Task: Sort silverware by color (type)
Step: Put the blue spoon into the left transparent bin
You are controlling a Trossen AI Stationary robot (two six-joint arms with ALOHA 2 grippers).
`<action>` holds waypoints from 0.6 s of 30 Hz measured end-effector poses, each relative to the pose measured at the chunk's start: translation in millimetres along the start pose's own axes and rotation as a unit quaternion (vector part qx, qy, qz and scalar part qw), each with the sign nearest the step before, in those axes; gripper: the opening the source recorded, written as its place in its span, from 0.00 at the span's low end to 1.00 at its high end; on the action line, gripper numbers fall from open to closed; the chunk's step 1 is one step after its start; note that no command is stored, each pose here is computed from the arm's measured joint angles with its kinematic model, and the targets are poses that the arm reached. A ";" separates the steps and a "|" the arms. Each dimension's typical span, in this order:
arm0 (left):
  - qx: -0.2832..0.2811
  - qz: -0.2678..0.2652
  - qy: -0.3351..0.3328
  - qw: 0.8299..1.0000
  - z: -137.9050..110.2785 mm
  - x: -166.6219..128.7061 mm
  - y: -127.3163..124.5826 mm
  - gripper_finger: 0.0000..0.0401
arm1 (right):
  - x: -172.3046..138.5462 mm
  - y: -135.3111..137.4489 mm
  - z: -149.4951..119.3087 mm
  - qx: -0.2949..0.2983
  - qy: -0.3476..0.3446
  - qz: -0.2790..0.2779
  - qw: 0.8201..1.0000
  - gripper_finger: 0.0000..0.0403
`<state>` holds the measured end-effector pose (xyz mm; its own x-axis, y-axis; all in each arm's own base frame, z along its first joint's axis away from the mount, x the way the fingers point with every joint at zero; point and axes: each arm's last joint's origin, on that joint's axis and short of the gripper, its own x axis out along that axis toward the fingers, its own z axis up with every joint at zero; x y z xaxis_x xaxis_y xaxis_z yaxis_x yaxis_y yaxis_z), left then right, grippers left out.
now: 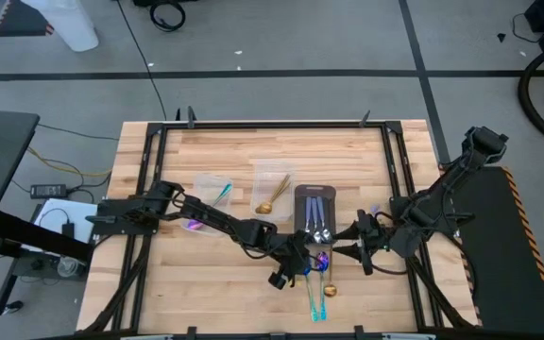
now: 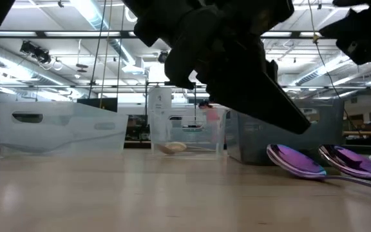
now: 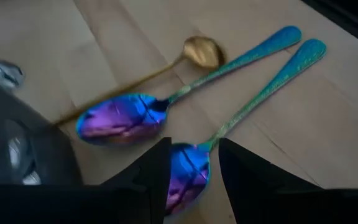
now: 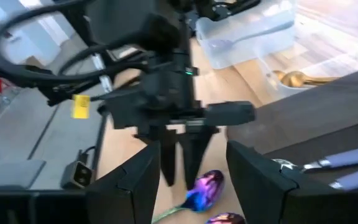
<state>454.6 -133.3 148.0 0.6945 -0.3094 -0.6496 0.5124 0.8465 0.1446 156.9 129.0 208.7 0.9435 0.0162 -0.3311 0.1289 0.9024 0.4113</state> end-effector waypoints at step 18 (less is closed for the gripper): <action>0.000 0.006 0.024 1.000 -0.2 5.2 -22.3 0.35 | -6.0 8.2 -4.0 -0.056 0.000 0.028 0.998 0.48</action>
<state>446.7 -153.7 141.3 0.6755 -0.2770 -0.6833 0.5031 0.8507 0.1525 151.0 138.1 210.6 0.9482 0.0671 -0.3104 0.0418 0.9426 0.3313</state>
